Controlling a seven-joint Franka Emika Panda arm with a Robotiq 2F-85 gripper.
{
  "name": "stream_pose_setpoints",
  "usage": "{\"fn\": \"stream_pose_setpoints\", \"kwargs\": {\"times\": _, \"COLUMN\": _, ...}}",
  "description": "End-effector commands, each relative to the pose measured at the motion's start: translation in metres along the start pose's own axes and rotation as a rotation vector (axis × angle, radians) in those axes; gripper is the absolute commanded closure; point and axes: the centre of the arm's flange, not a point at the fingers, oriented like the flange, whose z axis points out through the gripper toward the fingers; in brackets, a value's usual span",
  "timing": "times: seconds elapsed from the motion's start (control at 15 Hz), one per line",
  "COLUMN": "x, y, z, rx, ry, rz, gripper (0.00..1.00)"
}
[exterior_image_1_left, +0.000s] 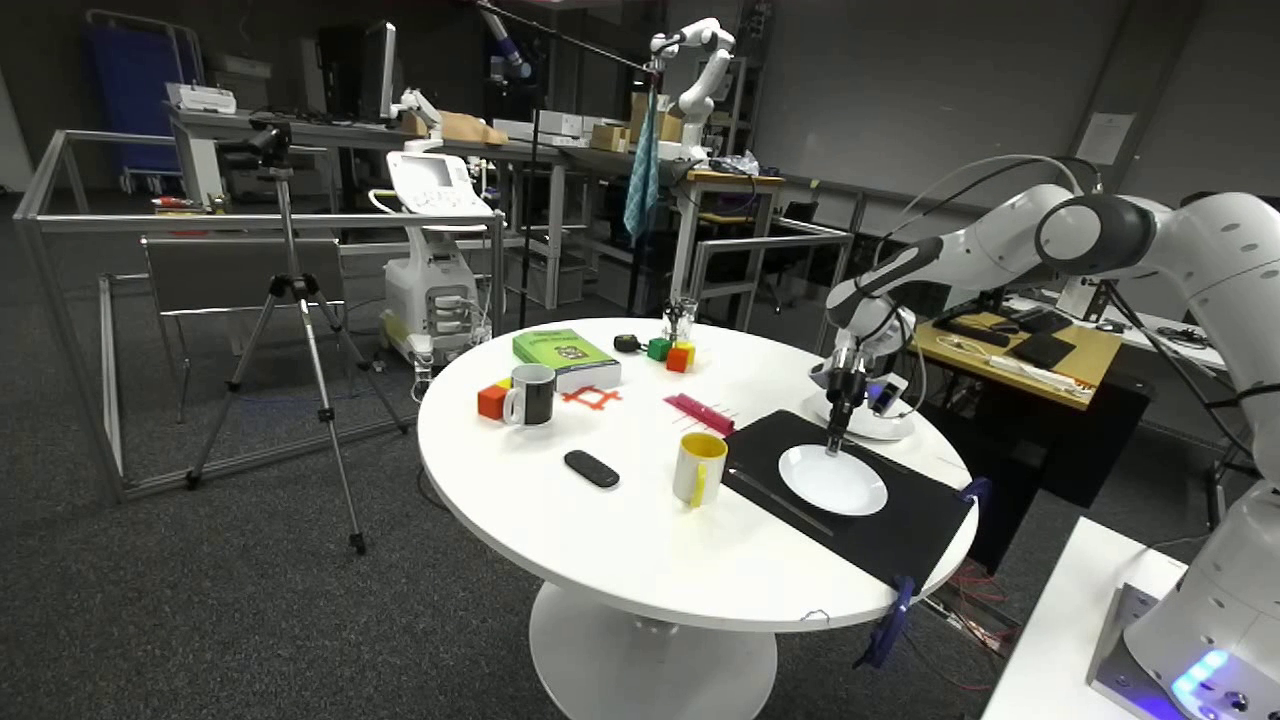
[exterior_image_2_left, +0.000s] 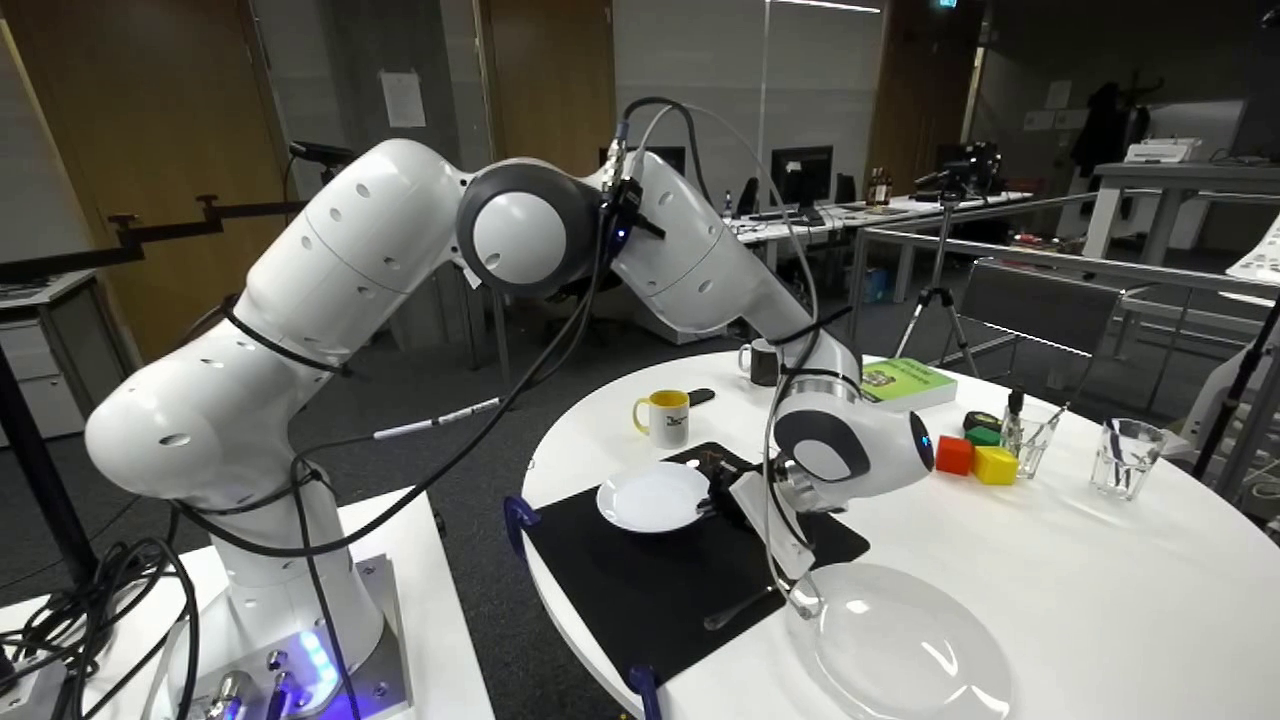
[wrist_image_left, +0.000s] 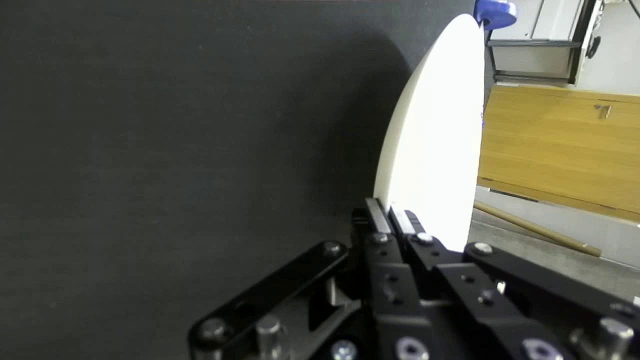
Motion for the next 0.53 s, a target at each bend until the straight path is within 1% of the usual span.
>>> {"fn": "stream_pose_setpoints", "kwargs": {"times": 0.0, "x": 0.013, "y": -0.038, "z": 0.000, "rx": -0.035, "ry": 0.039, "rz": 0.007, "gripper": 0.99}}
{"fn": "stream_pose_setpoints", "kwargs": {"times": 0.2, "x": 0.030, "y": -0.056, "z": 0.009, "rx": -0.083, "ry": 0.055, "rz": 0.005, "gripper": 0.99}}
{"fn": "stream_pose_setpoints", "kwargs": {"times": 0.47, "x": 0.053, "y": -0.081, "z": 0.030, "rx": -0.129, "ry": 0.034, "rz": -0.012, "gripper": 0.99}}
